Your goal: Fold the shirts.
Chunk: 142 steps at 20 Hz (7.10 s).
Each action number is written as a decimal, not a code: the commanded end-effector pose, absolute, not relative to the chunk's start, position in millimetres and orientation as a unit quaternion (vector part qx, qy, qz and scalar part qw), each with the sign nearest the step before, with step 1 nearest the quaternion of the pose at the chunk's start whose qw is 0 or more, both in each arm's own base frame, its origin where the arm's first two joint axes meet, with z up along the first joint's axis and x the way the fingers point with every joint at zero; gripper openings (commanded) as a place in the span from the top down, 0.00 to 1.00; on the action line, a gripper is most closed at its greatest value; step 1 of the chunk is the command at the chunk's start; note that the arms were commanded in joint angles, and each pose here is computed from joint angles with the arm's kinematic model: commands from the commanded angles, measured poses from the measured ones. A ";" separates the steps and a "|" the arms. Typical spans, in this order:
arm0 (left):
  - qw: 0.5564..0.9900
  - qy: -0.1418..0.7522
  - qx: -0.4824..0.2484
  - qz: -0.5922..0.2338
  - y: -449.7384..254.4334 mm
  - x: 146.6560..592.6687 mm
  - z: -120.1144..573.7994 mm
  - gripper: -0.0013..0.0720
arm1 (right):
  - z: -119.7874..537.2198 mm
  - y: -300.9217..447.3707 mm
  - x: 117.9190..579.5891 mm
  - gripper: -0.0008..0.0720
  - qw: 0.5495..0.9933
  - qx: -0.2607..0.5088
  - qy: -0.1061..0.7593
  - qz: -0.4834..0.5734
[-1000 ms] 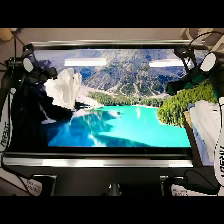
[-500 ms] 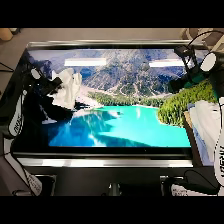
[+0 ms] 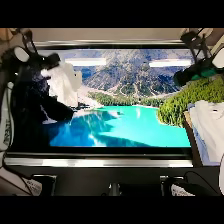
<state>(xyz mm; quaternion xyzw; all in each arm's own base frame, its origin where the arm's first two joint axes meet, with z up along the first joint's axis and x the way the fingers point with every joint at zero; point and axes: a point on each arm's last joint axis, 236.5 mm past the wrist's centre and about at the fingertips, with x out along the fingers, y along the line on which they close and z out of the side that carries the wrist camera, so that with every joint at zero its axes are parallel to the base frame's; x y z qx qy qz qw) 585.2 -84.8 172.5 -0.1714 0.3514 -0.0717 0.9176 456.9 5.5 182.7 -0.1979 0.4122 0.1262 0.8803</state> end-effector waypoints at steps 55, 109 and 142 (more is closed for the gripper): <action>0.820 0.558 -0.097 -0.086 -141.7 320.0 26.3 0.38 | -70.0 194.3 300.4 0.15 0.619 -0.038 0.647 0.444; 0.942 -0.191 -0.225 -0.162 -53.3 212.8 579.6 0.95 | 522.8 38.6 257.6 0.96 0.970 -0.219 -0.082 0.062; 0.887 0.443 -0.126 -0.038 -86.6 384.2 77.1 0.94 | 46.9 83.6 321.9 0.33 0.700 -0.110 0.646 0.284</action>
